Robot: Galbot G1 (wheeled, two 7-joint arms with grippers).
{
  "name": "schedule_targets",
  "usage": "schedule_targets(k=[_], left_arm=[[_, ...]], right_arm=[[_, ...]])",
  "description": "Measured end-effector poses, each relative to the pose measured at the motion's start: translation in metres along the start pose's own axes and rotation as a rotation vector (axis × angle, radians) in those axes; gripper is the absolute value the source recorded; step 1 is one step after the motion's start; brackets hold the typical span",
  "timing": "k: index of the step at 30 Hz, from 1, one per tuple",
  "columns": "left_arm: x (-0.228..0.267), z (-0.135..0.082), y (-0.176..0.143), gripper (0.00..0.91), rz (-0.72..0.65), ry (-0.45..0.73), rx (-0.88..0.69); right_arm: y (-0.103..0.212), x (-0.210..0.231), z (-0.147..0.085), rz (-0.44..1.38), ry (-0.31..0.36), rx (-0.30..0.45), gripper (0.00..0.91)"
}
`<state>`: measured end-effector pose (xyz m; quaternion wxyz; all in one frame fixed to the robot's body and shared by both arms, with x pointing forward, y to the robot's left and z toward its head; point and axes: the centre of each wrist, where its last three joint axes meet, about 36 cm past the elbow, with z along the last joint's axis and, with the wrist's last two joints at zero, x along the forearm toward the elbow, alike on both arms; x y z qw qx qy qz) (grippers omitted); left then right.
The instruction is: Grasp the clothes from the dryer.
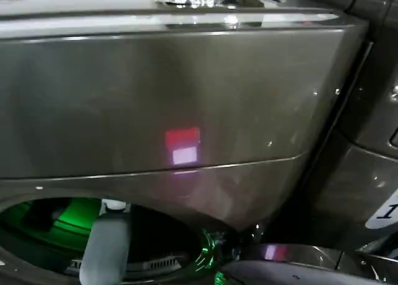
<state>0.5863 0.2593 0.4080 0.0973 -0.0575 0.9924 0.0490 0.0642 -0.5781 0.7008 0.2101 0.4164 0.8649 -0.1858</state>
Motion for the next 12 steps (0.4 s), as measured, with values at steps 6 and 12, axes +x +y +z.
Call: schedule_targets(k=[6,12], left_arm=[[0.0056,0.0008,0.0025,0.0,-0.003,0.001,0.008],[0.006,-0.001,0.0006,0.0,0.0,-0.003,0.017]], right_arm=[[-0.002,0.0005,-0.0039,-0.001,-0.006,0.007,0.907],[-0.0066,0.0004,-0.0061,-0.001,-0.007,0.017,0.907]])
